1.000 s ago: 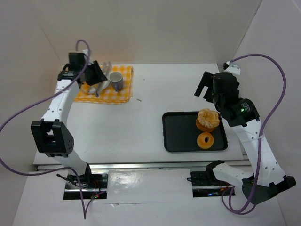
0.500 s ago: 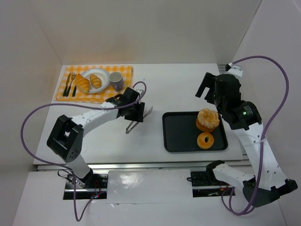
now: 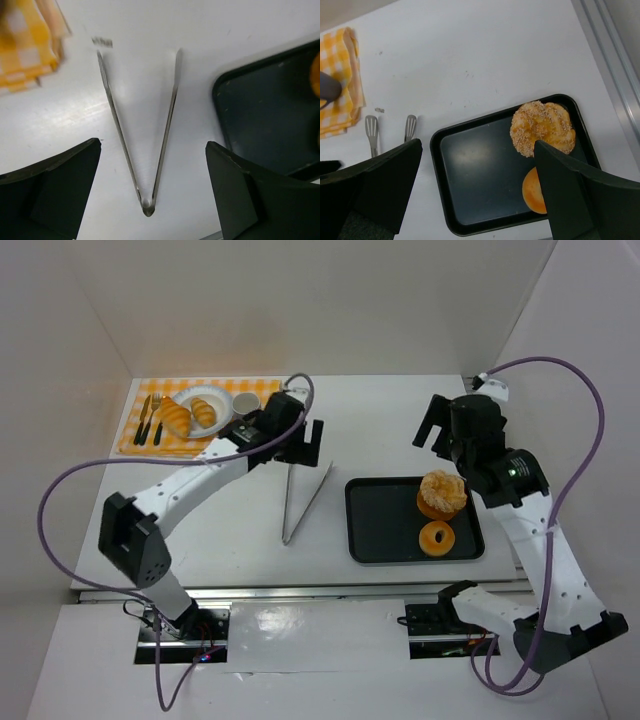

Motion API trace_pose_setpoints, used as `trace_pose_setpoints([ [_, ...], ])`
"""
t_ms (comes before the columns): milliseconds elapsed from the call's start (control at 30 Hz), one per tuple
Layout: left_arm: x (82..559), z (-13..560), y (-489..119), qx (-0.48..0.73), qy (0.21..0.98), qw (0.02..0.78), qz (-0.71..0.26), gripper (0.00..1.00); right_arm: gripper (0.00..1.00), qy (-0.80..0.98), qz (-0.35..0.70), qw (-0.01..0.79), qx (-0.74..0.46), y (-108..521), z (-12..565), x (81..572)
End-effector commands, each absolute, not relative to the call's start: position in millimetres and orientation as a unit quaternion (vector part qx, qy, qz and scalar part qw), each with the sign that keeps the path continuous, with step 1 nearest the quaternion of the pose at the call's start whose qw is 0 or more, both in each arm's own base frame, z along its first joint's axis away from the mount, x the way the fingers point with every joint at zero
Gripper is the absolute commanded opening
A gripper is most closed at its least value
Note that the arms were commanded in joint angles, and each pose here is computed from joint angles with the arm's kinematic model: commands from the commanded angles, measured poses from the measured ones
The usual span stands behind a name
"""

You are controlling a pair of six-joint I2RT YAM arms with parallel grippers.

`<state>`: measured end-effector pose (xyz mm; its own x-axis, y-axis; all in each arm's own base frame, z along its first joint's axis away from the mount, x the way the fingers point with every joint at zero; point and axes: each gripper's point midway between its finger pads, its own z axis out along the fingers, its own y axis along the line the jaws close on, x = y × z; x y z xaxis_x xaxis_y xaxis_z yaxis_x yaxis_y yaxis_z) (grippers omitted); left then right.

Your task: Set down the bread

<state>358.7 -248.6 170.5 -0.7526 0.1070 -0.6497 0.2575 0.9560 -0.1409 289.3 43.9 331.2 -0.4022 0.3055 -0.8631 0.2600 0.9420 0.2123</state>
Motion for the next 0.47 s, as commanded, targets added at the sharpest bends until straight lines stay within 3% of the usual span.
trace_pose_setpoints([
  [0,364,264,-215,0.082,0.891,0.432,-0.113,0.99,1.0,0.867,0.014,0.474,0.151,56,297,306],
  [200,358,313,-156,0.029,0.865,0.483,-0.13,0.99,1.0,0.906,-0.018,0.4,0.139,61,241,312],
  [433,345,316,-100,-0.039,0.852,0.503,-0.14,0.99,1.0,0.918,-0.03,0.372,0.137,59,211,311],
])
